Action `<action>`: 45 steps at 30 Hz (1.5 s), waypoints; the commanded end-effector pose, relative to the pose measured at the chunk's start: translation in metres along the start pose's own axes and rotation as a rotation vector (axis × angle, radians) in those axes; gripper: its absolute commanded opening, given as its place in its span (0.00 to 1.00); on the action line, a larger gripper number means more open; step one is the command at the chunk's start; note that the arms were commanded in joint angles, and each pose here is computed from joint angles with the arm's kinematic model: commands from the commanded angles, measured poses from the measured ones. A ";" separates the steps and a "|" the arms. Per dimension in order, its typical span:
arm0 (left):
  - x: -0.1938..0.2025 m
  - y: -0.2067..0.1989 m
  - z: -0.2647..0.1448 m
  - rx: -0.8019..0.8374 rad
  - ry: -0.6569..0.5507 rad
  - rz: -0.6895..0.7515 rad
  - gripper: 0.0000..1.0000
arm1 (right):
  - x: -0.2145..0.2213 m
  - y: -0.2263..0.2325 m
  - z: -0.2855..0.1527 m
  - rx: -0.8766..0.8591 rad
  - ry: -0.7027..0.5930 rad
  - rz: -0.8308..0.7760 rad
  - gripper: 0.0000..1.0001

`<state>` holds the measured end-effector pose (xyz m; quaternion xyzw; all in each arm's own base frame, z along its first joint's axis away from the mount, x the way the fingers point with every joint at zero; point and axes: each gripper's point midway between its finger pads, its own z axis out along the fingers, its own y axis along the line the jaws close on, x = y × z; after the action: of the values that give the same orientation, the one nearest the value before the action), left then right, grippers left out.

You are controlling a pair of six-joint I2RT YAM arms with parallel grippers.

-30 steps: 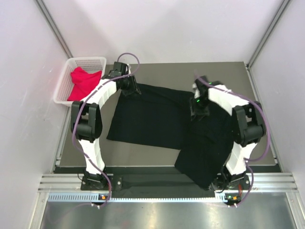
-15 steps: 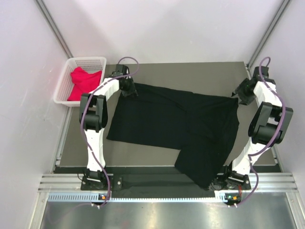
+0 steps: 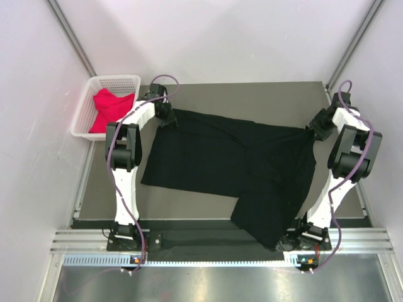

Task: Fold and stack the t-shirts
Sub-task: Fold the tshirt

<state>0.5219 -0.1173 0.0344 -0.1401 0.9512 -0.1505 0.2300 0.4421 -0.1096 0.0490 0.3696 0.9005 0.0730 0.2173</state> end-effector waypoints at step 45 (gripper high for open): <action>-0.054 -0.037 -0.049 0.217 -0.124 -0.014 0.50 | -0.199 0.127 0.050 -0.356 -0.516 -0.064 0.02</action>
<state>0.5304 -0.1123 0.0433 -0.1477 0.9423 -0.2092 0.2157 0.6394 -0.1372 0.0549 0.3080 0.8470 0.1343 0.4120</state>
